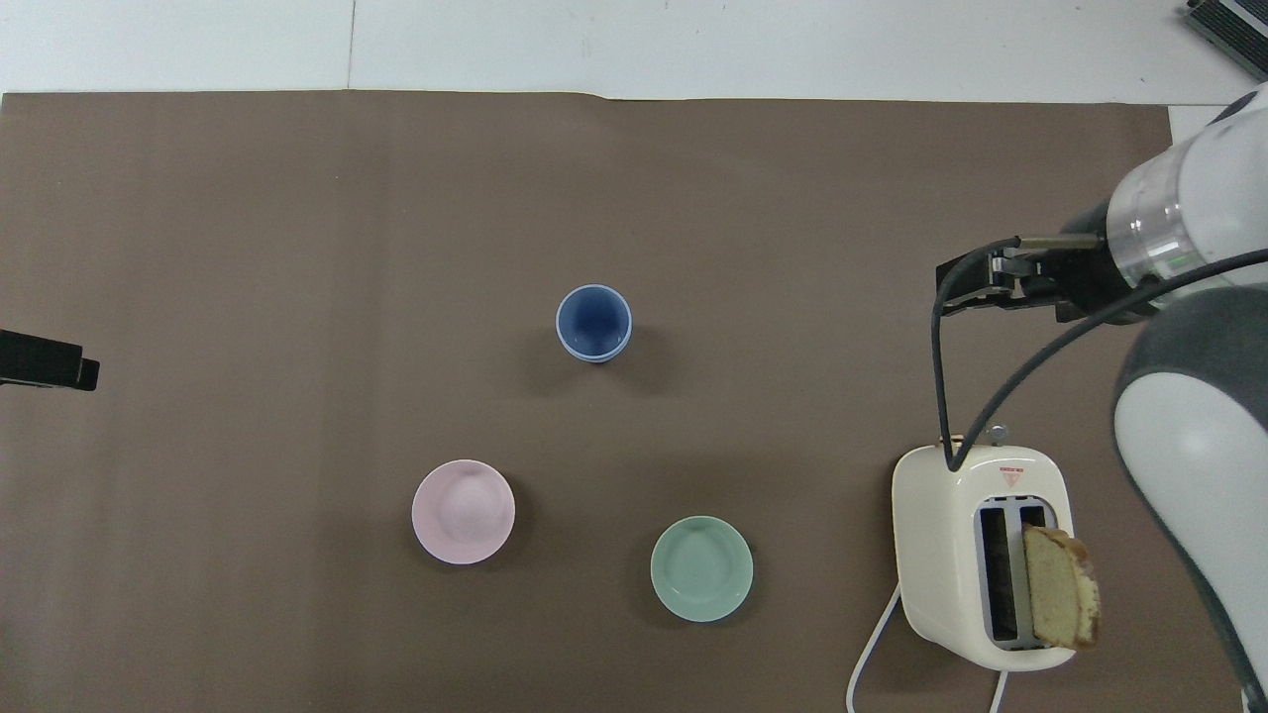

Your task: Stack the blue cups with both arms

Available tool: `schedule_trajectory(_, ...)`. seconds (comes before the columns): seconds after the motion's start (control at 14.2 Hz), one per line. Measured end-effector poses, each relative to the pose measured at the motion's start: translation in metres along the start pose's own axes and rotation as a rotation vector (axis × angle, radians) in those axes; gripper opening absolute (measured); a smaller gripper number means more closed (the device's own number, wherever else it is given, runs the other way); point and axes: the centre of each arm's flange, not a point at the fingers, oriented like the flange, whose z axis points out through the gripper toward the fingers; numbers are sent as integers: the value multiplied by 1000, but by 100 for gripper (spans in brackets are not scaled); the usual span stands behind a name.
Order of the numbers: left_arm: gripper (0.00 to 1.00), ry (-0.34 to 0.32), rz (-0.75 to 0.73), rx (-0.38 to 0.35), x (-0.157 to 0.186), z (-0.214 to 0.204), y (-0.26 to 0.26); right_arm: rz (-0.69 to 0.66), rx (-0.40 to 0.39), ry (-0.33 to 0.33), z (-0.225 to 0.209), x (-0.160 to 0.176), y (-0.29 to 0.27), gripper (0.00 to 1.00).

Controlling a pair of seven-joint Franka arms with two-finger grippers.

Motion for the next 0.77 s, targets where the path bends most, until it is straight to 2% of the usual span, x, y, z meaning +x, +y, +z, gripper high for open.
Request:
schedule_trajectory(0.21, 100, 0, 0, 0, 0, 0, 0, -59, -6, 3, -9, 1, 43, 100)
schedule_trajectory(0.42, 100, 0, 0, 0, 0, 0, 0, -31, -7, 8, -12, 5, 86, 100)
schedule_trajectory(0.77, 100, 0, 0, 0, 0, 0, 0, -16, -6, 18, -18, 2, 96, 100)
